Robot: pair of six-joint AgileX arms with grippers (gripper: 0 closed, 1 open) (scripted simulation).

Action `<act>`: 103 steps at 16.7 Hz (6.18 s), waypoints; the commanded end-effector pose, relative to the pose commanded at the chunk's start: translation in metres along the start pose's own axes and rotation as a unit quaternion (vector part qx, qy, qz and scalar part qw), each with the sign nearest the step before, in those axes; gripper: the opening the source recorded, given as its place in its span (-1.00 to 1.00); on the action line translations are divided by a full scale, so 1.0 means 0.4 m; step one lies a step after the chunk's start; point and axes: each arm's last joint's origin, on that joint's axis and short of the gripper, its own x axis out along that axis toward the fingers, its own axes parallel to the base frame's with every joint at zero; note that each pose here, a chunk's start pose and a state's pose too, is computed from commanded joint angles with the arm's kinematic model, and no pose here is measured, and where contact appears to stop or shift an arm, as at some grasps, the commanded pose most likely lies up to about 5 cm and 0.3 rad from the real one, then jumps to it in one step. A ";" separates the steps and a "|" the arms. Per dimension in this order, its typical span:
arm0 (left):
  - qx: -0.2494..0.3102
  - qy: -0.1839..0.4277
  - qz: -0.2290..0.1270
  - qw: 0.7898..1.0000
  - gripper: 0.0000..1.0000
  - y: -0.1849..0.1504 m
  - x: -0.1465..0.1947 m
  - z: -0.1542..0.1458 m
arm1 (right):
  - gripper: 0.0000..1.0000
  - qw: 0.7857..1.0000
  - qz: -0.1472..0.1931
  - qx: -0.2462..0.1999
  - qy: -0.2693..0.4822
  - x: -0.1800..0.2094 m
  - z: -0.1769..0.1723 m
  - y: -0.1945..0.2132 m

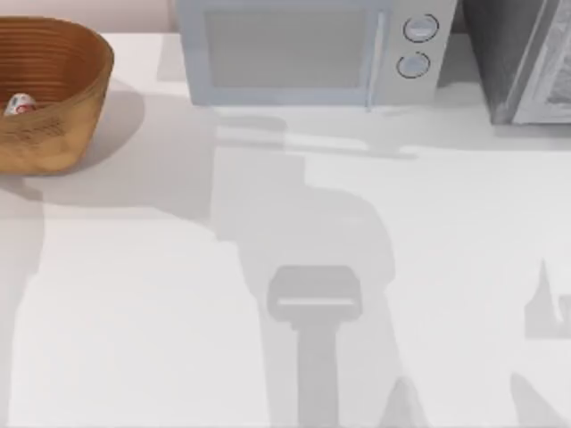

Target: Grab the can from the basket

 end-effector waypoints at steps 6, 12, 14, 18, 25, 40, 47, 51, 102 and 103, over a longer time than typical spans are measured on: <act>0.045 0.101 -0.068 0.991 1.00 -0.103 0.226 0.016 | 1.00 1.000 0.000 0.000 0.000 0.000 0.000 0.000; 0.055 0.146 -0.094 0.983 1.00 -0.158 0.313 0.001 | 1.00 1.000 0.000 0.000 0.000 0.000 0.000 0.000; 0.055 0.146 -0.094 0.983 1.00 -0.158 0.313 0.001 | 1.00 1.000 0.000 0.000 0.000 0.000 0.000 0.000; 0.052 0.146 -0.093 0.984 1.00 -0.152 0.316 0.001 | 1.00 1.000 0.000 0.000 0.000 0.000 0.000 0.000; 0.054 0.150 -0.095 0.983 1.00 -0.174 0.411 -0.024 | 1.00 1.000 0.000 0.000 0.000 0.000 0.000 0.000; 0.055 0.146 -0.094 0.983 -0.06 -0.184 0.454 -0.043 | 1.00 1.000 0.000 0.000 0.000 0.000 0.000 0.000; 0.055 0.146 -0.094 0.983 -1.00 -0.184 0.454 -0.043 | 1.00 1.000 0.000 0.000 0.000 0.000 0.000 0.000; 0.055 0.146 -0.094 0.983 -1.00 -0.184 0.454 -0.043 | 1.00 1.000 0.000 0.000 0.000 0.000 0.000 0.000; 0.077 -0.558 -0.143 0.814 -1.00 -0.231 -0.080 -0.882 | 1.00 1.000 0.000 0.000 0.000 0.000 0.000 0.000; 0.089 -0.555 -0.160 0.812 -1.00 -0.239 -0.090 -0.853 | 1.00 1.000 0.000 0.000 0.000 0.000 0.000 0.000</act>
